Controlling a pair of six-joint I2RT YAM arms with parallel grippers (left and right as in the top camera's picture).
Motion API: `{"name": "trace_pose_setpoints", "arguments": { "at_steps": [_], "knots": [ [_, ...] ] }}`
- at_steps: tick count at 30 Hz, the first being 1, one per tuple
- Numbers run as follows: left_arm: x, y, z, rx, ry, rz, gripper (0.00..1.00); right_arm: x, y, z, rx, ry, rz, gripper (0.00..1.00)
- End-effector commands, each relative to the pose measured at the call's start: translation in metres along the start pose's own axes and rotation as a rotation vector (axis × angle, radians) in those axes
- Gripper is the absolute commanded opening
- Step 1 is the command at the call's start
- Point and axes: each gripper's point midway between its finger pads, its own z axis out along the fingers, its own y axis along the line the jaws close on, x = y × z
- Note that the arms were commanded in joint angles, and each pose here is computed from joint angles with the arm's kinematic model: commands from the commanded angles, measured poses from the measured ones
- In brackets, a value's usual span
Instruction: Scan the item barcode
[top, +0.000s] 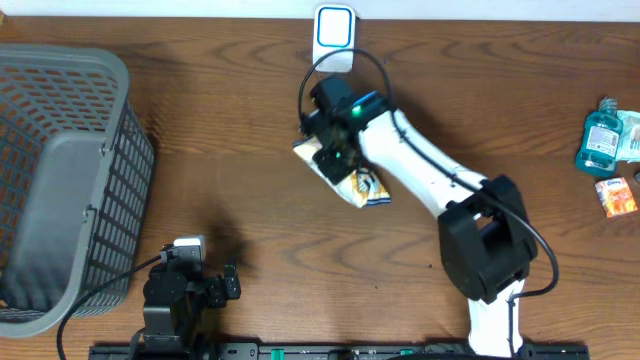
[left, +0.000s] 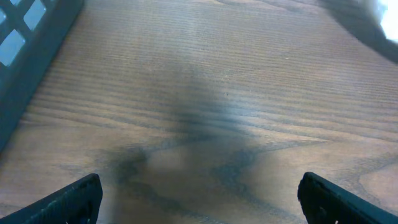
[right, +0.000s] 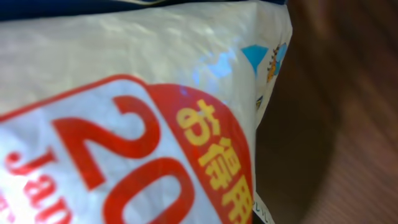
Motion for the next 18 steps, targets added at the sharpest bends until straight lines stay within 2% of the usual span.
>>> {"name": "trace_pose_setpoints", "arguments": {
  "at_steps": [1, 3, 7, 10, 13, 18],
  "knots": [
    [0.006, 0.002, 0.001, -0.012, 0.021, 0.011, 0.98, 0.006, 0.015, 0.009, 0.029, 0.012, -0.013, 0.01],
    [0.006, 0.002, 0.001, -0.012, 0.021, 0.011, 0.98, 0.008, 0.028, 0.009, -0.021, 0.020, -0.015, 0.01],
    [0.006, 0.002, 0.001, -0.012, 0.021, 0.011, 0.98, 0.012, 0.079, -0.013, -0.344, 0.021, -0.077, 0.01],
    [0.006, 0.002, 0.001, -0.012, 0.021, 0.011, 0.98, 0.021, 0.100, -0.040, -0.563, 0.042, -0.091, 0.01],
    [0.006, 0.002, 0.001, -0.012, 0.021, 0.011, 0.98, 0.035, 0.111, -0.071, -0.753, 0.056, -0.130, 0.01],
    [0.006, 0.002, 0.001, -0.012, 0.021, 0.011, 0.98, 0.065, 0.117, -0.106, -0.940, 0.075, -0.225, 0.01]
  ]
}}
